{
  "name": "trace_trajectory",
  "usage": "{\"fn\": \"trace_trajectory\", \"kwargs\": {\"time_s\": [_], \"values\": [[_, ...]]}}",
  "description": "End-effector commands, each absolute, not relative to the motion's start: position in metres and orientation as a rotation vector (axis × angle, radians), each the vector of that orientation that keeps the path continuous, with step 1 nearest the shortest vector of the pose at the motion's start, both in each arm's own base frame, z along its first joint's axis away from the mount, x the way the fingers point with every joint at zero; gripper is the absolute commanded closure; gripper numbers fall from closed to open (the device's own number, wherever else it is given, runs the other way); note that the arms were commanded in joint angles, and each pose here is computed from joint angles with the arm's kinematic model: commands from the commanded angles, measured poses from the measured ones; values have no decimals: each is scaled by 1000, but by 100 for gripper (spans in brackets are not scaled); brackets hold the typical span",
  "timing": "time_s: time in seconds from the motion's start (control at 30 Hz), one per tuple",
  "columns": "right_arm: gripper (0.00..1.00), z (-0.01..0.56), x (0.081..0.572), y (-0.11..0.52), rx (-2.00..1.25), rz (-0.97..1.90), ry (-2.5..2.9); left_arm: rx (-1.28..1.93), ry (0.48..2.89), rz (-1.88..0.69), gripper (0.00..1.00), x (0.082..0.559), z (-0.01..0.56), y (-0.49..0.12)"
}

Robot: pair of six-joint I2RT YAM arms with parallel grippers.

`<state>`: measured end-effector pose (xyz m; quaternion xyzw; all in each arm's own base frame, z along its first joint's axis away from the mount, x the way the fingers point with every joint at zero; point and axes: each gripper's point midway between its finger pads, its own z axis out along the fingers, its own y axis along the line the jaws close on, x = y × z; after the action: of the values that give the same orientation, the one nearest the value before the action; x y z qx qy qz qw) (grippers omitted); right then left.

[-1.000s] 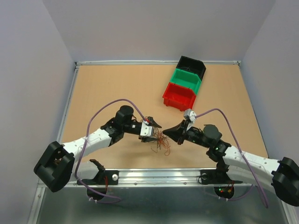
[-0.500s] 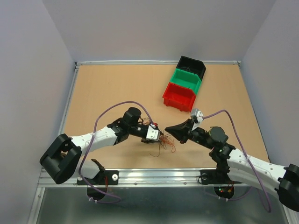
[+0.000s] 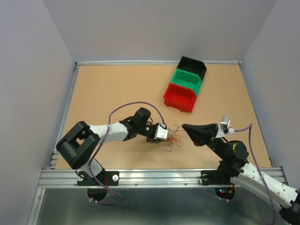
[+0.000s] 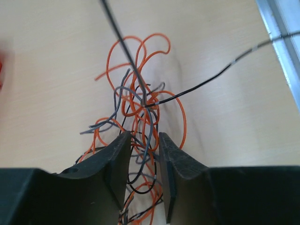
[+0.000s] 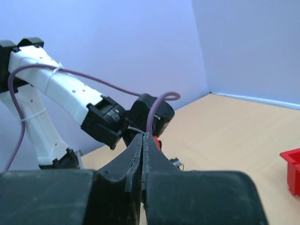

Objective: Untangle the cables

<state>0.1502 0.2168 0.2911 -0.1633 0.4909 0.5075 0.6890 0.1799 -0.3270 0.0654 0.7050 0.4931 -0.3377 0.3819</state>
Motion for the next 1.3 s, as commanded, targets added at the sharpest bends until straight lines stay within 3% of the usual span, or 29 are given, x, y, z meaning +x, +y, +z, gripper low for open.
{"fn": "trace_trajectory", "kwargs": {"time_s": [0.0, 0.1, 0.33, 0.43, 0.87, 1.0, 1.03, 1.13, 1.27], "values": [[99, 358, 150, 192, -244, 1108, 950, 1788, 1269, -817, 62, 198, 71, -339], [100, 399, 156, 185, -206, 1059, 910, 1795, 1297, -792, 68, 205, 64, -340], [99, 494, 192, 179, -100, 895, 854, 1723, 1345, -717, 96, 227, 68, -343], [99, 531, 211, 179, -28, 843, 838, 1623, 1387, -723, 98, 249, 79, -331], [99, 639, 291, 174, 221, 492, 789, 1580, 1414, -820, 98, 259, 86, -326], [99, 639, 316, 170, 261, 412, 796, 1481, 1393, -846, 92, 269, 110, -310], [99, 635, 329, 158, 299, 408, 792, 1442, 1369, -830, 87, 277, 123, -304], [100, 629, 352, 149, 321, 533, 758, 1402, 1346, -850, 79, 274, 136, -296], [100, 619, 408, 112, 377, 544, 774, 1368, 1285, -802, 55, 269, 160, -289]]}}
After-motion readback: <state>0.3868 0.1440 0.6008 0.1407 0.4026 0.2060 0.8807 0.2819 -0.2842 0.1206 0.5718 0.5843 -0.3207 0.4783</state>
